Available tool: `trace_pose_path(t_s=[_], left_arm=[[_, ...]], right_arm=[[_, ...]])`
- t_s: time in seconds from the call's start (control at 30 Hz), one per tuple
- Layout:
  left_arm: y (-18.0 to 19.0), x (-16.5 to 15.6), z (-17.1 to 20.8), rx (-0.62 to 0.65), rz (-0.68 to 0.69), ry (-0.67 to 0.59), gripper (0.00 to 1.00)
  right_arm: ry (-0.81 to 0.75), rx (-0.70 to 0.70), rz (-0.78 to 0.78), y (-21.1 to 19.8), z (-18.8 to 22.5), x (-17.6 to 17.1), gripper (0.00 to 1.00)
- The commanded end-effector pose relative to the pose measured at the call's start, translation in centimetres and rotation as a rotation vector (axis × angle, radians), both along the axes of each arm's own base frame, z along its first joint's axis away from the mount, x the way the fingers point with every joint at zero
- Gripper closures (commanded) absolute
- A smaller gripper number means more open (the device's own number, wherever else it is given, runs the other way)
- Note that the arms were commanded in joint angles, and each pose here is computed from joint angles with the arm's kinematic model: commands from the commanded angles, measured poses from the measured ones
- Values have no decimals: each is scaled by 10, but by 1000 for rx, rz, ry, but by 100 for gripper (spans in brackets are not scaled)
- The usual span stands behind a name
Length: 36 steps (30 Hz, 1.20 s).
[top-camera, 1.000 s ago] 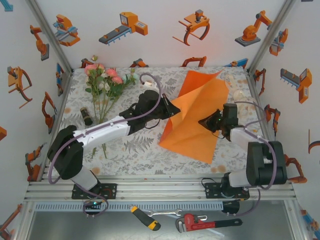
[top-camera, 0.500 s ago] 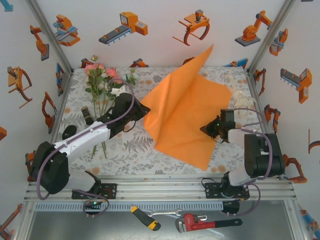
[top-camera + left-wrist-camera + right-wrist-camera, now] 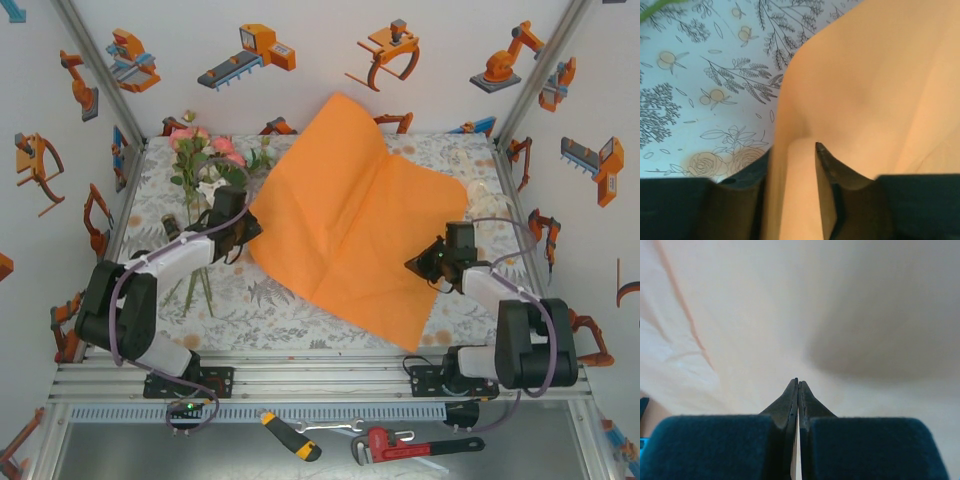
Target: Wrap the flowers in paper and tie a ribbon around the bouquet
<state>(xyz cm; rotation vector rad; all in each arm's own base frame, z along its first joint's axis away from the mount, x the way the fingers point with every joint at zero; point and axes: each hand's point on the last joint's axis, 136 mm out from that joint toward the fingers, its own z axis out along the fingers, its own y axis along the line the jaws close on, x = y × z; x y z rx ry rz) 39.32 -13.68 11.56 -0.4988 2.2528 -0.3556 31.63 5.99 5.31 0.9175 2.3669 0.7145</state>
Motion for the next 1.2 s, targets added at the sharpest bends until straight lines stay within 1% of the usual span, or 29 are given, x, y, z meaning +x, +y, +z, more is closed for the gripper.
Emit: trace_pose_path(t_s=[0.0,0.1,0.17,0.2,0.27,0.33,0.4,0.53,0.63,0.73,0.87,1.03,1.17], left_arm=[[17,1,48,75,8,-87,60],[22,-12,75,81,5,-109,57],[10,-23,87,48,-38,-112,55],[1,-28,90,31,-67,-106,56],[-31,-39,93,1,-170,-98,56],[-63,-47,89,8,-276,-79,57],[-91,-53,79,23,-354,-58,61],[-136,-56,40,56,-482,31,78],[-146,-54,6,76,-486,113,90],[-152,-51,-14,87,-490,170,95],[-154,-40,-31,106,-475,188,96],[-147,-18,-55,106,-441,218,96],[-136,6,-72,78,-426,236,97]], right_arm=[[-75,-79,52,-4,37,8,91],[-101,-221,52,-23,48,13,89],[-94,-274,51,-34,49,19,89],[-84,-277,50,-37,48,21,89],[-61,-270,49,-41,43,27,90],[-30,-245,37,-44,37,32,93],[-4,-233,34,-45,27,36,99],[60,-218,41,-46,6,36,100],[98,-241,30,-52,-6,30,100],[124,-233,16,-54,-15,22,100],[151,-222,-12,-56,-25,12,100],[181,-187,-44,-54,-38,0,100],[181,-97,-65,-43,-44,-8,100]])
